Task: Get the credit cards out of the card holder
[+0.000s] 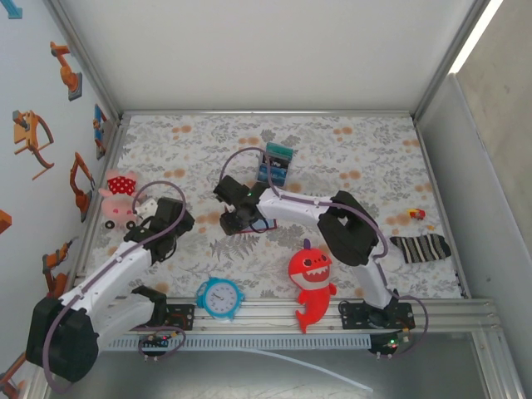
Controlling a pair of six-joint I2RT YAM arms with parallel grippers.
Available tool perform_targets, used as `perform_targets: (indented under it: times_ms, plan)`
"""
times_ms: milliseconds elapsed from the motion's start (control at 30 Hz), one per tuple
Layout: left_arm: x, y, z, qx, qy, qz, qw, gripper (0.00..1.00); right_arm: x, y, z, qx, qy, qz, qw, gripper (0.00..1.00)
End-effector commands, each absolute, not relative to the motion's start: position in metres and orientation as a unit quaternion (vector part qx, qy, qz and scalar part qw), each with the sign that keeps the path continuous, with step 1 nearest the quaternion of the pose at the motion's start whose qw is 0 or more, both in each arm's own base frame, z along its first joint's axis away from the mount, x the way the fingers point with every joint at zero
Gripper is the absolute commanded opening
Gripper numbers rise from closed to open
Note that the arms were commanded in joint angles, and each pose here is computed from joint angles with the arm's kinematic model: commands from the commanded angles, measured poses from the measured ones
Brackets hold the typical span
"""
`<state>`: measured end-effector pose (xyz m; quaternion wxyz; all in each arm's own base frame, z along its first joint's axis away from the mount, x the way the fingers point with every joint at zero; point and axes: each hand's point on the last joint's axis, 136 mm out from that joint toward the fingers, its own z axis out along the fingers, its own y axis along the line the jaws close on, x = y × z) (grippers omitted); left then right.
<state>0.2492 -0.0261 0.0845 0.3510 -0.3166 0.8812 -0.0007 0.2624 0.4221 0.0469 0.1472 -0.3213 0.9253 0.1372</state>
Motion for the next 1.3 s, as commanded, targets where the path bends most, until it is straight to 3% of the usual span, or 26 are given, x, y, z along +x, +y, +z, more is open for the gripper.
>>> perform_targets:
  times_ms: [0, 100, 700, 1067, 1267]
  plan:
    - [0.242, -0.015, 0.085, -0.331, 0.875, 0.017, 0.353, 0.97, 0.265, 0.422, 0.046, -0.318, 0.929, 0.118, 0.146, 0.49]
    - [0.241, -0.014, 0.085, -0.333, 0.874, 0.016, 0.354, 0.97, 0.267, 0.420, 0.042, -0.319, 0.931, 0.106, 0.146, 0.53]
    - [0.242, -0.018, 0.081, -0.331, 0.877, 0.005, 0.348, 0.97, 0.267, 0.411, 0.020, -0.319, 0.936, 0.075, 0.130, 0.53]
    - [0.246, -0.022, 0.083, -0.319, 0.882, 0.000, 0.348, 0.97, 0.272, 0.399, 0.013, -0.317, 0.938, 0.049, 0.133, 0.42]
    - [0.247, -0.023, 0.085, -0.313, 0.883, 0.000, 0.349, 0.97, 0.272, 0.396, 0.009, -0.311, 0.941, 0.052, 0.124, 0.41]
